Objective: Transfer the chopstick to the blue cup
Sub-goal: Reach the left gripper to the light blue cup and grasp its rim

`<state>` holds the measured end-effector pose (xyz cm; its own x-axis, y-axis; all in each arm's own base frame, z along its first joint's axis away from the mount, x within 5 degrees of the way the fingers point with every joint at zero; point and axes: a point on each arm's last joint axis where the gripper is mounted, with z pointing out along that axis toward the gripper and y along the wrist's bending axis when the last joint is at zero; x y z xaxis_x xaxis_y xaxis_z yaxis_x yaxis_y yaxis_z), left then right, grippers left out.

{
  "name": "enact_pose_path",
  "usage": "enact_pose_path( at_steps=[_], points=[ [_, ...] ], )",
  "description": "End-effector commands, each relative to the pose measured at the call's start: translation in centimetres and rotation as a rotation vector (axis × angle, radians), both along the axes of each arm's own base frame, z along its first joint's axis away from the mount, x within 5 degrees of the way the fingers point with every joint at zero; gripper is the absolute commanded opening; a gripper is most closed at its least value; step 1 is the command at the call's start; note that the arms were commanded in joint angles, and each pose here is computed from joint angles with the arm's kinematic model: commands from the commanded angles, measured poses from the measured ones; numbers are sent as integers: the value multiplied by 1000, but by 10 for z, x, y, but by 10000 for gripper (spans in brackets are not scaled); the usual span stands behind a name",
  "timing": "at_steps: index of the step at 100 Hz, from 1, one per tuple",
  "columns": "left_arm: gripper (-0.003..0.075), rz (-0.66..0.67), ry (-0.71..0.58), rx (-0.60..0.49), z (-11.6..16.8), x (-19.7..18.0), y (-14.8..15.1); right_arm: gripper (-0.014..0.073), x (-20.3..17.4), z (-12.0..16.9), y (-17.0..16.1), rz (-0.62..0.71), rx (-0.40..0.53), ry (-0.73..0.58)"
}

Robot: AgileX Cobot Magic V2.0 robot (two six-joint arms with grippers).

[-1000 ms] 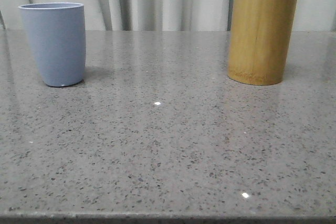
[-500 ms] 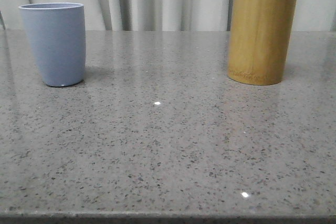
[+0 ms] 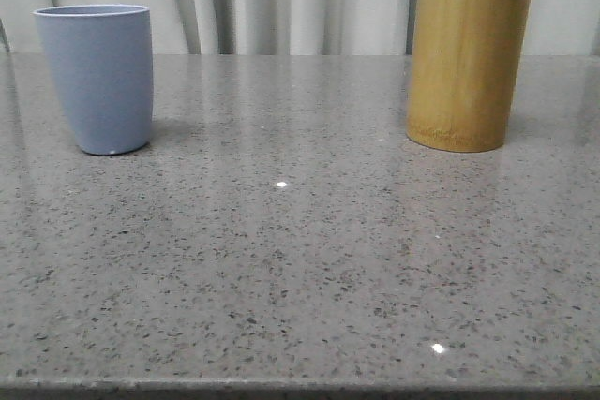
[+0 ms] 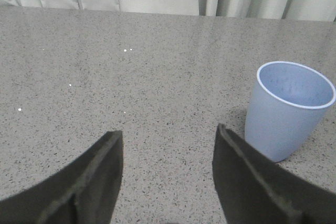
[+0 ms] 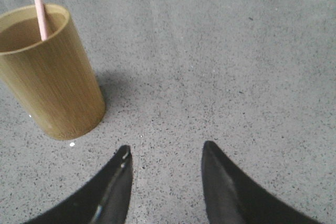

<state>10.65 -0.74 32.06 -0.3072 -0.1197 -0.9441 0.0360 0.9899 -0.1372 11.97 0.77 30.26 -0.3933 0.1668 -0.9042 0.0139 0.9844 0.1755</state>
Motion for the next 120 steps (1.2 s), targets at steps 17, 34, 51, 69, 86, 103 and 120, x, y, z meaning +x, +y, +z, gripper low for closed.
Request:
enact_pose_path(
  at_steps=[17,34,51,69,86,103,120],
  points=[
    [336,9,-102,-54,26,15,-1,341,8,16,1,1,3,-77],
    [333,-31,61,-40,42,38,-5,341,8,16,1,1,3,-73],
    [370,-138,134,-2,64,73,-21,341,8,16,1,1,3,-72],
    [384,-248,178,28,79,110,-46,341,8,16,1,1,3,-72],
    [385,-319,276,47,79,147,-69,341,8,16,1,1,3,-72],
    [385,-357,414,68,71,178,-82,341,8,16,1,1,3,-72],
    [384,-371,524,82,55,201,-89,341,8,16,1,1,3,-72]
  ],
)
